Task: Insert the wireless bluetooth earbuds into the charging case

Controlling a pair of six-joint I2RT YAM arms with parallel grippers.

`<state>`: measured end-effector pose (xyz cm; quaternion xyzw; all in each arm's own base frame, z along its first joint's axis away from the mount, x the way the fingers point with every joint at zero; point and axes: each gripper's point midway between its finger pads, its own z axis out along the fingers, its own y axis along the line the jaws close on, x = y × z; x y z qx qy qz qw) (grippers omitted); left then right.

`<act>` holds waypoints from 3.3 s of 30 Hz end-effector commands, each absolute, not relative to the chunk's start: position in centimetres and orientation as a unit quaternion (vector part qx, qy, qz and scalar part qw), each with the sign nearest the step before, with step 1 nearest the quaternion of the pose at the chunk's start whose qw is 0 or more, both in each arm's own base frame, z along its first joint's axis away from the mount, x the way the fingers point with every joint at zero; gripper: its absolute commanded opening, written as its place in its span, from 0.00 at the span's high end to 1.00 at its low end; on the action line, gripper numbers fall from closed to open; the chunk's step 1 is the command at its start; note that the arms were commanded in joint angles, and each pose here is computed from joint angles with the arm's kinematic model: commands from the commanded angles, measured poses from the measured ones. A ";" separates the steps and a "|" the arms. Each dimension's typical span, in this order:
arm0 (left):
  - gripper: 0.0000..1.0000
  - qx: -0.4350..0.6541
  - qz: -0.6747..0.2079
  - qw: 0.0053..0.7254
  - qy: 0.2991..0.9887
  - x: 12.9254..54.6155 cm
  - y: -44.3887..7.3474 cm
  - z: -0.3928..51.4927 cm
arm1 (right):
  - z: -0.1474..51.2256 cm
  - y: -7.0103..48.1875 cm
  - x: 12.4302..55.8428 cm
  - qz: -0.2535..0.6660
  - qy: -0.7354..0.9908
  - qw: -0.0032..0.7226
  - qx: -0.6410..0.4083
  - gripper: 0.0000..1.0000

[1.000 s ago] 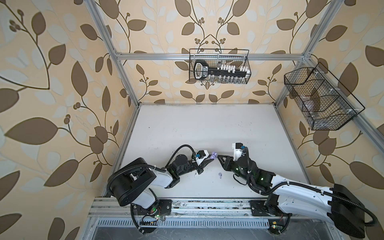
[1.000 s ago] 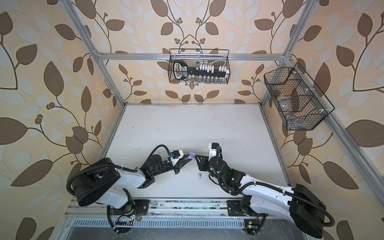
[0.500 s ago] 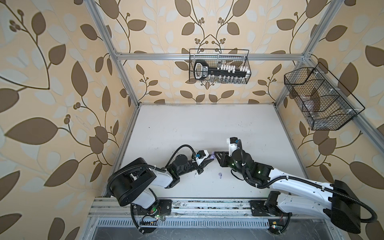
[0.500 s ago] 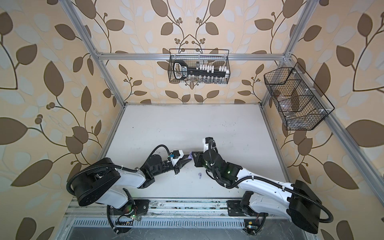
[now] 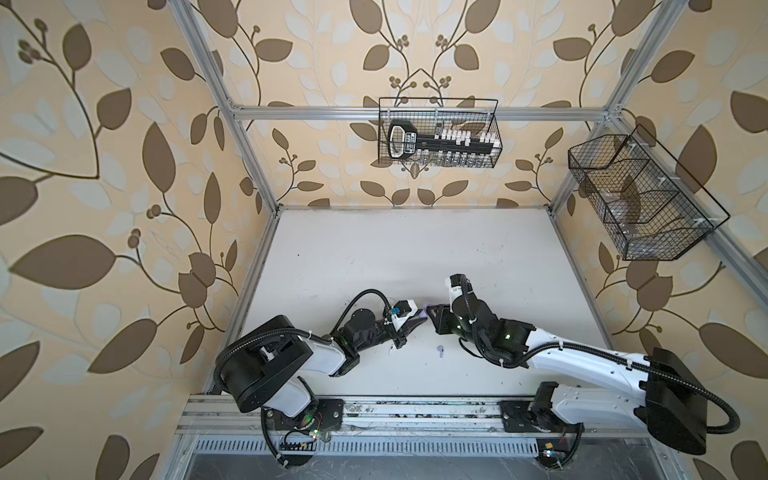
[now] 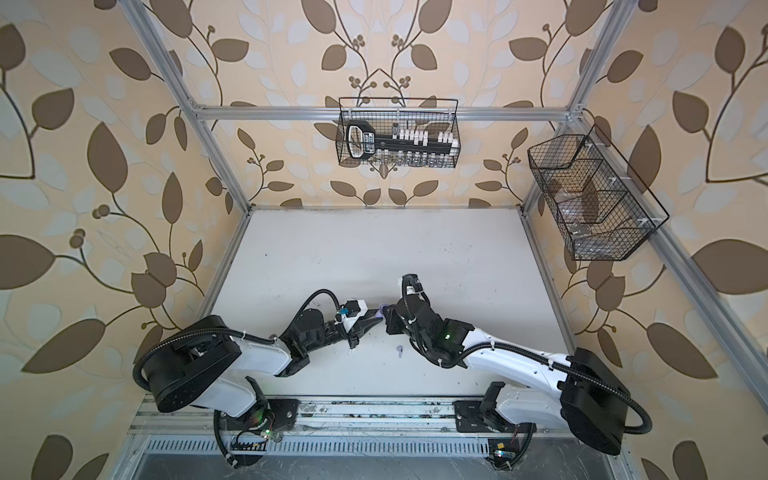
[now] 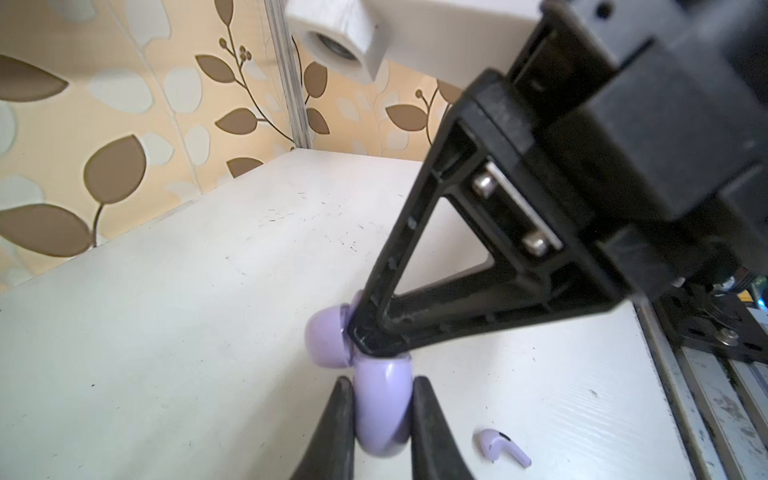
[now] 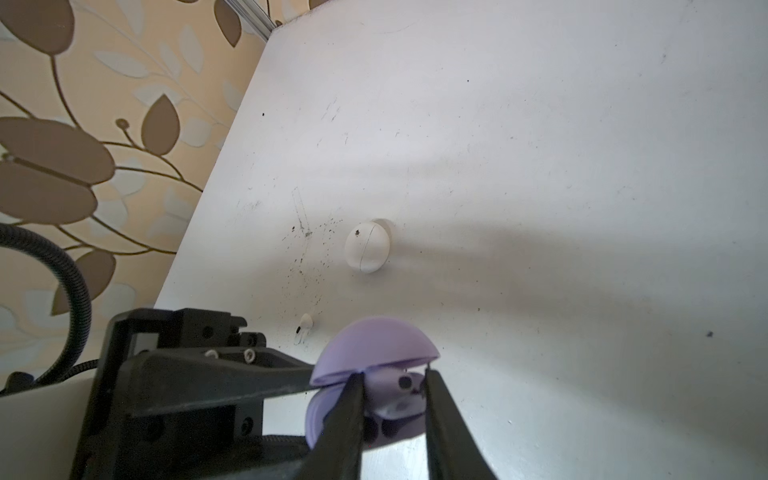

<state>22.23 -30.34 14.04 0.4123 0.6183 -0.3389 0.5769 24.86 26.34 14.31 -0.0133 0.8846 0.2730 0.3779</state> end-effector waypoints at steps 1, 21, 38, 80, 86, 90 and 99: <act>1.00 0.415 -0.360 0.603 0.578 21.8 -31.1 16.6 | 14.5 27.0 25.0 0.272 0.888 0.370 -0.034 0.75; 1.00 0.417 -0.364 0.605 0.572 21.5 -31.2 16.8 | 14.4 26.7 25.5 0.282 0.887 0.364 -0.040 0.93; 1.00 0.407 -0.376 0.614 0.562 21.4 -31.2 17.1 | 15.3 24.1 25.5 0.372 0.852 0.365 0.042 0.92; 1.00 0.259 -0.169 0.688 0.656 27.5 -23.4 17.0 | 3.3 27.2 22.1 0.143 0.956 0.204 -0.152 0.61; 1.00 0.259 -0.169 0.688 0.656 27.5 -23.4 17.0 | 2.7 27.5 22.5 0.126 0.958 0.206 -0.153 0.63; 1.00 0.259 -0.169 0.688 0.657 27.5 -23.4 17.0 | 2.3 27.7 22.9 0.110 0.960 0.206 -0.156 0.65; 1.00 0.260 -0.168 0.686 0.659 27.5 -23.3 17.0 | 1.8 26.1 23.3 0.053 0.963 0.206 -0.163 0.77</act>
